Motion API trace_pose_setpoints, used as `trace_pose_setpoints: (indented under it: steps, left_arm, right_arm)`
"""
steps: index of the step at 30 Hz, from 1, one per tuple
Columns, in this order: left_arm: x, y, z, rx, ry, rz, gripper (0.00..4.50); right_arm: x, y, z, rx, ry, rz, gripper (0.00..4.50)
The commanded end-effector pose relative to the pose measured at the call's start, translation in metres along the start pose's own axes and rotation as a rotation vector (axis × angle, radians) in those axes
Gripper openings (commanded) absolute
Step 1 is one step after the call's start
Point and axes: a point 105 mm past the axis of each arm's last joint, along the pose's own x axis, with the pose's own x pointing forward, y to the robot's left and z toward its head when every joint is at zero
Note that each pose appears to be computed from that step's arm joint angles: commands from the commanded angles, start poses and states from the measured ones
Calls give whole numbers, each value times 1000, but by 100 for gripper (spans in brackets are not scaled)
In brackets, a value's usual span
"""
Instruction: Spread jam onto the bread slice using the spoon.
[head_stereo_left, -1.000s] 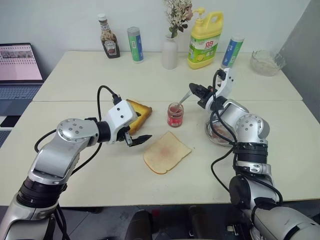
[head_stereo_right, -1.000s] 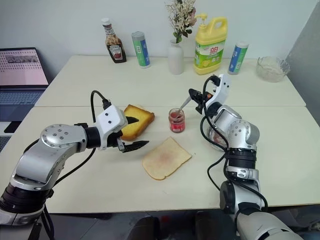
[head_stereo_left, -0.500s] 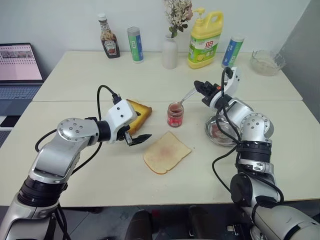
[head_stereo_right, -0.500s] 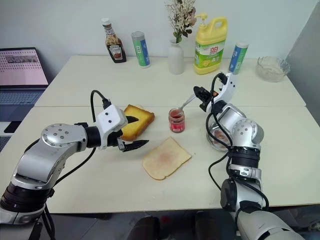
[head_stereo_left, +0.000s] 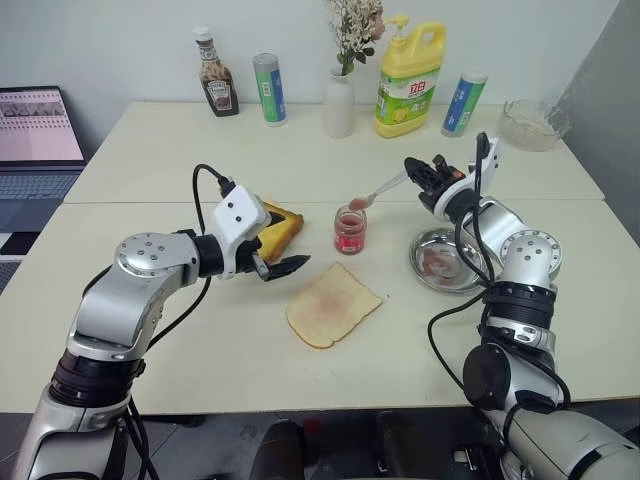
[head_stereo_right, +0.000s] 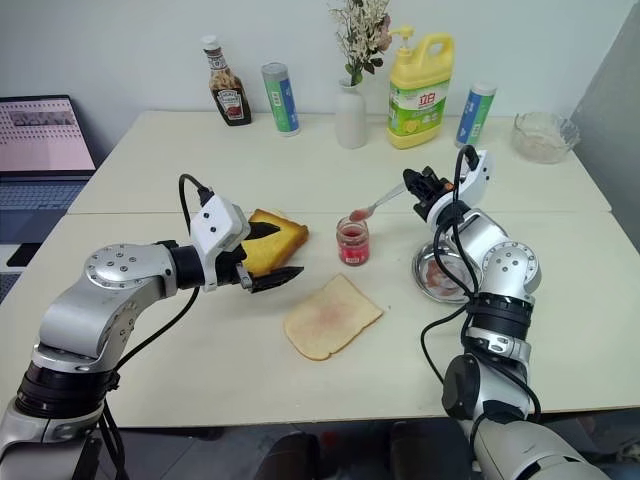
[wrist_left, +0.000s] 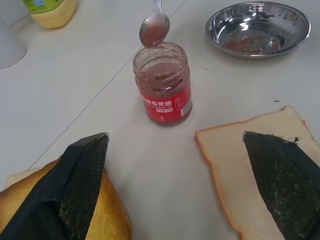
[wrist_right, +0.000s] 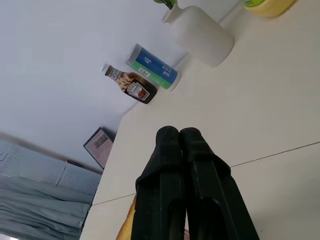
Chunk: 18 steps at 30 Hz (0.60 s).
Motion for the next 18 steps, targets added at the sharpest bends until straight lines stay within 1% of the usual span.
trace_pose_setpoints:
  steps: [1,4,7,10,12,15,18]
  left_arm:
    - [-5,4,11,31,-43,21,450]
    - [-6,4,12,35,-61,22,450]
    - [-9,1,16,32,-109,12,450]
    - [-18,-2,14,35,-107,-7,450]
    - [-27,-6,6,46,-73,-25,450]
    - [-44,-15,-10,39,5,-63,450]
    - [-60,-32,-25,11,75,-116,450]
  right_arm:
    - [-3,12,9,-5,-35,50,2]
    - [-3,14,8,16,-37,66,2]
    - [-7,31,8,-13,-32,152,2]
    - [-14,53,3,-41,-10,242,2]
    - [-18,63,-2,-54,8,277,2]
    - [-28,75,-17,-90,59,321,2]
    - [-41,87,-46,-160,136,370,2]
